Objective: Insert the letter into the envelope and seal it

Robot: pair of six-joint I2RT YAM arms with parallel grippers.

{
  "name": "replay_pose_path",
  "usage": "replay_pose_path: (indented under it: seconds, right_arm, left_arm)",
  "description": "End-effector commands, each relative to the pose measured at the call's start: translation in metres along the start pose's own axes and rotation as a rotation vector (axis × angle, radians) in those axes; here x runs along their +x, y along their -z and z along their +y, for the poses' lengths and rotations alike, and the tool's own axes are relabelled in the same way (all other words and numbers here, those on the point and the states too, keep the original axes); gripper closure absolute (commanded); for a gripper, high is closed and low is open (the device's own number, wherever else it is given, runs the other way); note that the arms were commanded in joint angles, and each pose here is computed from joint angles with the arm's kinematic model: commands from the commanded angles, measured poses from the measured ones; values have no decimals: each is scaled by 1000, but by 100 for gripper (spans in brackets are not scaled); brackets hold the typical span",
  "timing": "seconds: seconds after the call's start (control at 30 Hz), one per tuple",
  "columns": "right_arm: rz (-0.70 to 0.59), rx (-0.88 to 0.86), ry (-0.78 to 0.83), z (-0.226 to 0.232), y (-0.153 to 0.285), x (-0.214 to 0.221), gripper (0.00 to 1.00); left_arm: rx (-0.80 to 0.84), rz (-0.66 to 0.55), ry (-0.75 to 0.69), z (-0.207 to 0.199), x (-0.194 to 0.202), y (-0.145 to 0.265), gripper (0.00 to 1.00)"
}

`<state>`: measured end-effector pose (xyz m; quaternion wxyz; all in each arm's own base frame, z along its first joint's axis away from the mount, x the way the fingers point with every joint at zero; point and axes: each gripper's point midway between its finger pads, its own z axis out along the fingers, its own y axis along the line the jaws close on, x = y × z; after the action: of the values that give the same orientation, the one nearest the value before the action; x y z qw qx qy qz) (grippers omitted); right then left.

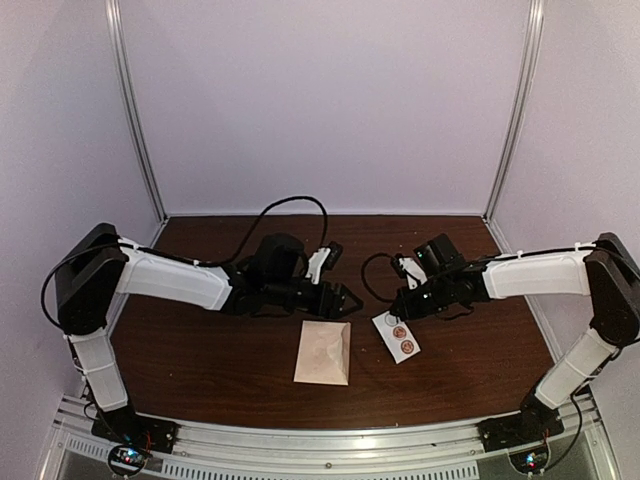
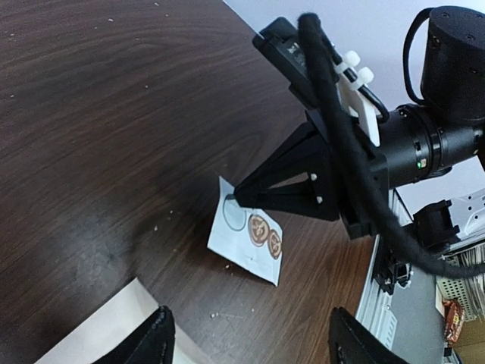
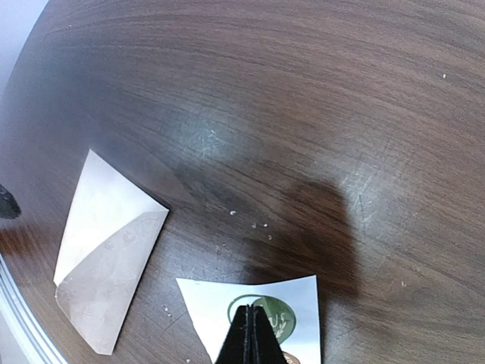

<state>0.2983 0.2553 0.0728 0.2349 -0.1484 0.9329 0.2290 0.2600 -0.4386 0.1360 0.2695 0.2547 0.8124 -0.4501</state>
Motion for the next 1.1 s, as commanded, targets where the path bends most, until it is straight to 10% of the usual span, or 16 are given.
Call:
replay_pose_path:
  seconds: [0.0, 1.07]
  right_arm:
    - [-44, -51, 11, 14, 5, -6, 100]
    - [-45, -84, 20, 23, 3, -4, 100]
  left_arm:
    - [86, -18, -12, -13, -12, -30, 31]
    - [125, 93, 83, 14, 22, -95, 69]
